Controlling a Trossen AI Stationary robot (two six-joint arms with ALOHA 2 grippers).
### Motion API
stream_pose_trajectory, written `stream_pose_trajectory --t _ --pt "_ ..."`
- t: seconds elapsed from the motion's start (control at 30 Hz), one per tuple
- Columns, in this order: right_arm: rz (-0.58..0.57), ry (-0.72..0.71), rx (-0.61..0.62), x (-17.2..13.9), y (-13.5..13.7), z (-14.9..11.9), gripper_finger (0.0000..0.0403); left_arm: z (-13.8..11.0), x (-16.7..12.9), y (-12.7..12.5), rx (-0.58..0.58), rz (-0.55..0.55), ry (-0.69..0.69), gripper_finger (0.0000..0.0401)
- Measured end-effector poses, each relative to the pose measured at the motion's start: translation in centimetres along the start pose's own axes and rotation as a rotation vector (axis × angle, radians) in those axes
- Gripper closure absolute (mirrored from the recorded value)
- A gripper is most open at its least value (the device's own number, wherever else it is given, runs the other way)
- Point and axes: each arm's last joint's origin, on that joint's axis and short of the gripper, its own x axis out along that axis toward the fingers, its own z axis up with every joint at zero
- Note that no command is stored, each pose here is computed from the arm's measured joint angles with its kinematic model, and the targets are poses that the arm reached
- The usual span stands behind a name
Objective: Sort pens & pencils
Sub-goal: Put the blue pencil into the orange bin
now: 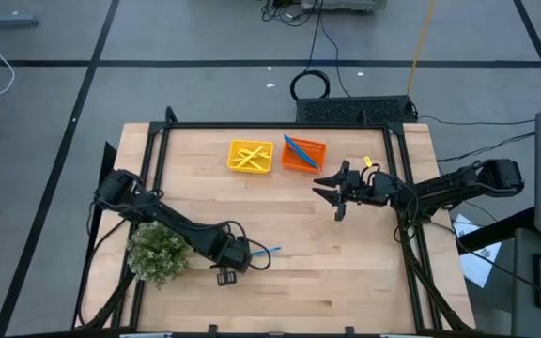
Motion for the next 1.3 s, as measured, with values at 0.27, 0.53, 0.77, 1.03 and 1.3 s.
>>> stream_pose_trajectory --t 0.27,0.53,0.77,1.03,1.3 --pt "0.0 0.0 0.0 0.0 0.0 0.0 0.0282 0.1 -1.3 0.4 0.01 -0.015 -0.033 0.04" --pt "0.0 0.0 0.0 0.0 0.0 0.0 0.0282 0.2 -1.5 0.6 0.019 -0.009 -0.038 0.0401" --pt "-0.002 0.009 -0.001 0.0 0.0 -0.1 0.0282 0.4 -3.5 1.4 0.036 0.053 -0.129 0.0401" --pt "-0.006 0.035 -0.004 0.0 -0.1 -0.4 0.0282 -0.1 -9.9 2.9 0.021 0.182 -0.434 0.0401" --pt "-0.005 0.034 -0.004 0.0 -0.1 -0.3 0.0282 0.3 -14.0 3.8 0.081 0.232 -0.778 0.0401"
